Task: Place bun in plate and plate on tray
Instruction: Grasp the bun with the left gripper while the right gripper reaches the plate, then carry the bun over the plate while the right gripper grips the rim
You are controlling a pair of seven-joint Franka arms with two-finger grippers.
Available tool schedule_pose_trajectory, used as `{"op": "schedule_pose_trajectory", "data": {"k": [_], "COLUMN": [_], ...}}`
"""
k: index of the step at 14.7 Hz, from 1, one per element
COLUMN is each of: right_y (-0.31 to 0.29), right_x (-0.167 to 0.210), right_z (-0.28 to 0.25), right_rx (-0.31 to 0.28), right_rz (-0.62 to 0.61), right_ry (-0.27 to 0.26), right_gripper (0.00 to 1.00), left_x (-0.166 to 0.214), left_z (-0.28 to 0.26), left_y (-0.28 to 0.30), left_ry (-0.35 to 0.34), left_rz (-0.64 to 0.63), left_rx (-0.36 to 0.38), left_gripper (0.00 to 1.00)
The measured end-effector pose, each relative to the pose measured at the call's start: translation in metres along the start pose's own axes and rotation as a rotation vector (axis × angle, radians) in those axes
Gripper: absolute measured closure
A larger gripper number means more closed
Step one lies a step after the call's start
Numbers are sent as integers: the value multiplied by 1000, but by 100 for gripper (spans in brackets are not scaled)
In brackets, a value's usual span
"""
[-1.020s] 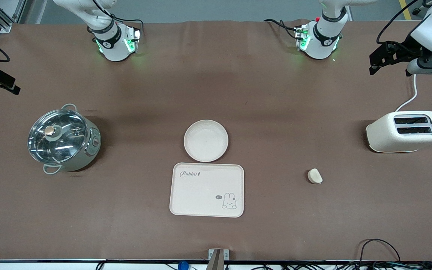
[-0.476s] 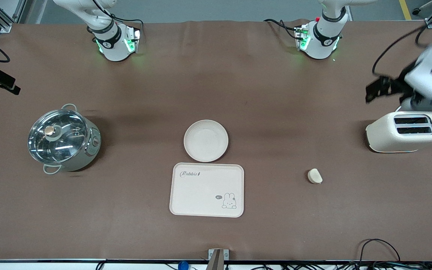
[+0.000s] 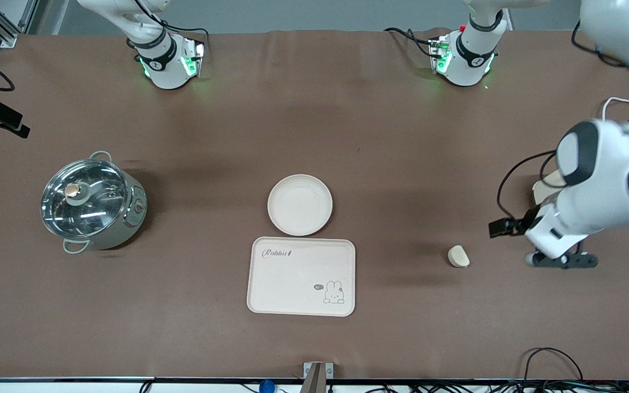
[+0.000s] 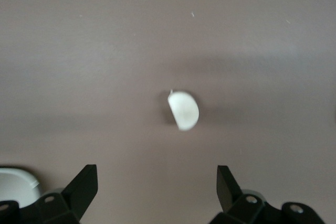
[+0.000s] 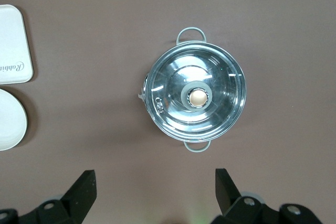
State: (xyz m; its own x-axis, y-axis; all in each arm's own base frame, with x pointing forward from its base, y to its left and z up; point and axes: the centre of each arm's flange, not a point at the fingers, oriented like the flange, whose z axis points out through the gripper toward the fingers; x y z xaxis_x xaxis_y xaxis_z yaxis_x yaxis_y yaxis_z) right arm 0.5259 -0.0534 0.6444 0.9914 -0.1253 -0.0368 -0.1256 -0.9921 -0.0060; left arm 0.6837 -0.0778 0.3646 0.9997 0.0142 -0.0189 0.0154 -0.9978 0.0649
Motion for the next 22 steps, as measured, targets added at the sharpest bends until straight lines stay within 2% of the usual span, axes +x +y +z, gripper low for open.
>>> {"op": "schedule_pose_trajectory", "data": {"k": [3,5,8,11,12,14,15,18,20,22], "right_y": [-3,-11,-30,-74,-95,-137,-155,-200,-222,-243], "right_x": [1,6,24,42,45,47,46,38,28,13], "right_z": [1,15,77,166,194,252,278,334,359,379], "right_rx": [11,67,162,225,262,327,340,376,397,412], "right_rz": [-4,-9,-12,-33,-35,-26,-24,-10,3,19], "right_ry": [-3,-32,-109,-182,-192,-203,-209,-231,-245,-238], "right_gripper": [0,0,0,0,0,0,0,0,0,0], "left_x": [10,12,14,12,10,8,8,6,-2,-22], "left_z": [63,98,137,165,172,182,185,183,177,161], "left_y": [8,8,8,20,23,24,23,34,75,149], "left_ry": [4,2,7,7,3,-10,-14,-18,-34,-35], "left_rz": [-109,-162,-240,-286,-290,-296,-298,-313,-344,-374], "left_rx": [-12,-17,-25,-31,-31,-28,-27,-30,-28,-28], "left_gripper": [0,0,0,2,6,25,37,65,67,65]}}
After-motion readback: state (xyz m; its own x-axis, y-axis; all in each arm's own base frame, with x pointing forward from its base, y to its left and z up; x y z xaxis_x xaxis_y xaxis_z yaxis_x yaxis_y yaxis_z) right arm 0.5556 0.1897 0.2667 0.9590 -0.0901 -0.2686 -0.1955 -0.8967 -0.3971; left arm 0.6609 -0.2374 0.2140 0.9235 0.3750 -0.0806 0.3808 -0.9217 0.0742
